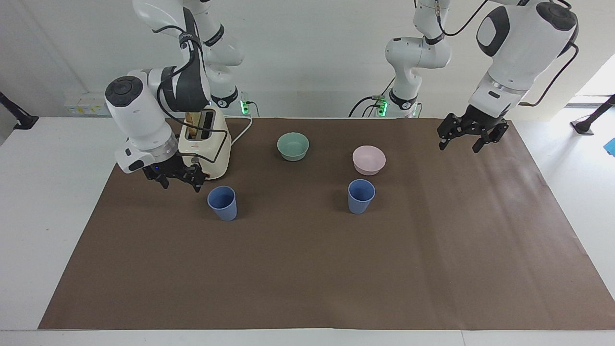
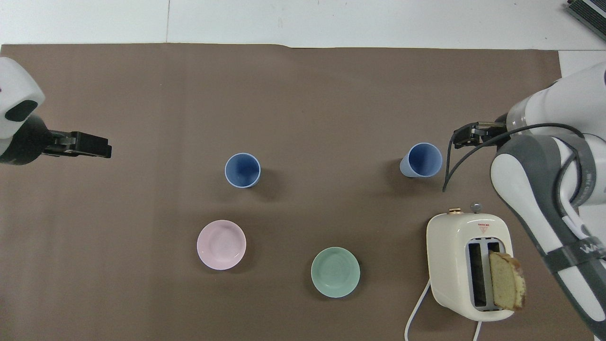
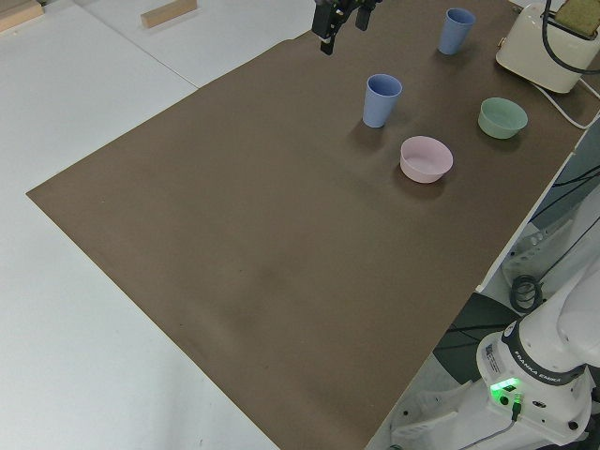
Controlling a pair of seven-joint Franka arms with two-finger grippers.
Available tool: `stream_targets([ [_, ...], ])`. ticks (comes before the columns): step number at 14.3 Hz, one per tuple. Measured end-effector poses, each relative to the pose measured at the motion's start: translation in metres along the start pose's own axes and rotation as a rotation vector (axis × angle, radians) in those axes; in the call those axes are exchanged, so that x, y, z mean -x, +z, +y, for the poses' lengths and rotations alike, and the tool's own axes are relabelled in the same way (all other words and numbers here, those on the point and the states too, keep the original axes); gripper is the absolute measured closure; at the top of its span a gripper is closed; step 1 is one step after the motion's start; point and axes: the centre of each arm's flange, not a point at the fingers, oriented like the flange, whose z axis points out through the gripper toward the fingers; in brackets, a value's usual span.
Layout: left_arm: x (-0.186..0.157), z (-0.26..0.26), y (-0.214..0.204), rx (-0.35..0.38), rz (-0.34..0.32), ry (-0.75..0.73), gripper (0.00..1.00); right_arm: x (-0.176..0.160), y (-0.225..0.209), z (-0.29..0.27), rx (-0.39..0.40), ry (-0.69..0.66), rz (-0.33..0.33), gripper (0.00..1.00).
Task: Stack blue cups with both arms
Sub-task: 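Release the cup and withdraw the left gripper while the right gripper reaches, then grasp the other blue cup with the right gripper and lift it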
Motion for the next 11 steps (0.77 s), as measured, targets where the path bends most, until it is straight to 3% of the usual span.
stream_targets([
  [2,-0.001,-0.011,-0.01,-0.038,-0.005,0.024,0.0,0.001,0.003,-0.001,-0.005,0.0,-0.006,0.0],
  [11,-0.001,-0.009,-0.005,-0.038,-0.046,0.033,0.0,-0.004,0.077,-0.031,-0.043,-0.018,-0.049,0.0],
])
